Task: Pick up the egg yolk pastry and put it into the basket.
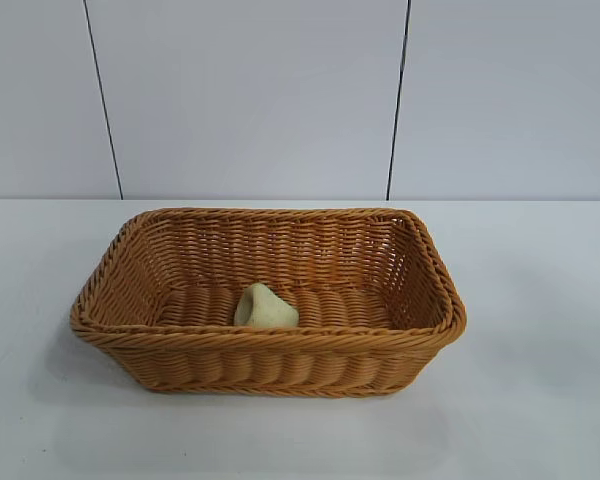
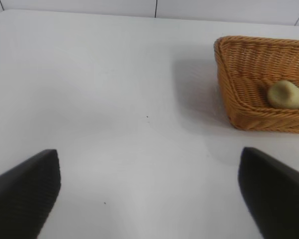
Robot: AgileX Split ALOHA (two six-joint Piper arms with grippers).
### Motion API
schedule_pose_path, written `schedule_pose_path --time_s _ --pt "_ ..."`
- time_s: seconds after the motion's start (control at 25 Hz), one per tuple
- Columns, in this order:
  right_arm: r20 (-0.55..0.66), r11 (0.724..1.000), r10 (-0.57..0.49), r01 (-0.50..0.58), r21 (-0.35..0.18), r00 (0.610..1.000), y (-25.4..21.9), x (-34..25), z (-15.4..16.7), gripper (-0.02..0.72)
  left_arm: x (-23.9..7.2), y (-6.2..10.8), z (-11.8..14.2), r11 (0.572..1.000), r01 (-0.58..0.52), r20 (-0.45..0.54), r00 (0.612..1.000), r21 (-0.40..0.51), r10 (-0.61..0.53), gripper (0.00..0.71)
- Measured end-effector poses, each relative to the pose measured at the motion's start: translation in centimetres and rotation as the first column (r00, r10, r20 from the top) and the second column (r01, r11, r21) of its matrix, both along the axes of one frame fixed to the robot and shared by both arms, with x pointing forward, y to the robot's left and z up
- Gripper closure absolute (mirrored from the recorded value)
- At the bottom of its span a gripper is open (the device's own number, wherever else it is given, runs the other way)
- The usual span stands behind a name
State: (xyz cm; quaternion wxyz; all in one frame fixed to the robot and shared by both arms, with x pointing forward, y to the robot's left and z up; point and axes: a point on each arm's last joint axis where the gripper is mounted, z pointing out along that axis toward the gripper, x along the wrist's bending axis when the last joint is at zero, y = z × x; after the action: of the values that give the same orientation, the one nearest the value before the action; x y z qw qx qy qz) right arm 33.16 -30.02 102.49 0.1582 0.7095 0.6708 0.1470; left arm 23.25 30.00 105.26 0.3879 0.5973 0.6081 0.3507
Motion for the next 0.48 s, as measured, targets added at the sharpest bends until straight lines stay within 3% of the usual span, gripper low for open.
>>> schedule_pose_path --time_s 0.2,0.48 --pt "0.241 1.000 0.006 -0.006 0.000 0.970 0.0 -2.8 1.5 0.008 0.0 0.0 0.0 1.000 0.000 0.000 1.000 0.000 0.000 0.015" --pt "0.445 1.000 0.016 -0.020 0.005 0.895 0.0 -6.1 2.6 0.008 0.0 0.0 0.0 1.000 0.000 0.000 1.000 0.000 0.000 0.015"
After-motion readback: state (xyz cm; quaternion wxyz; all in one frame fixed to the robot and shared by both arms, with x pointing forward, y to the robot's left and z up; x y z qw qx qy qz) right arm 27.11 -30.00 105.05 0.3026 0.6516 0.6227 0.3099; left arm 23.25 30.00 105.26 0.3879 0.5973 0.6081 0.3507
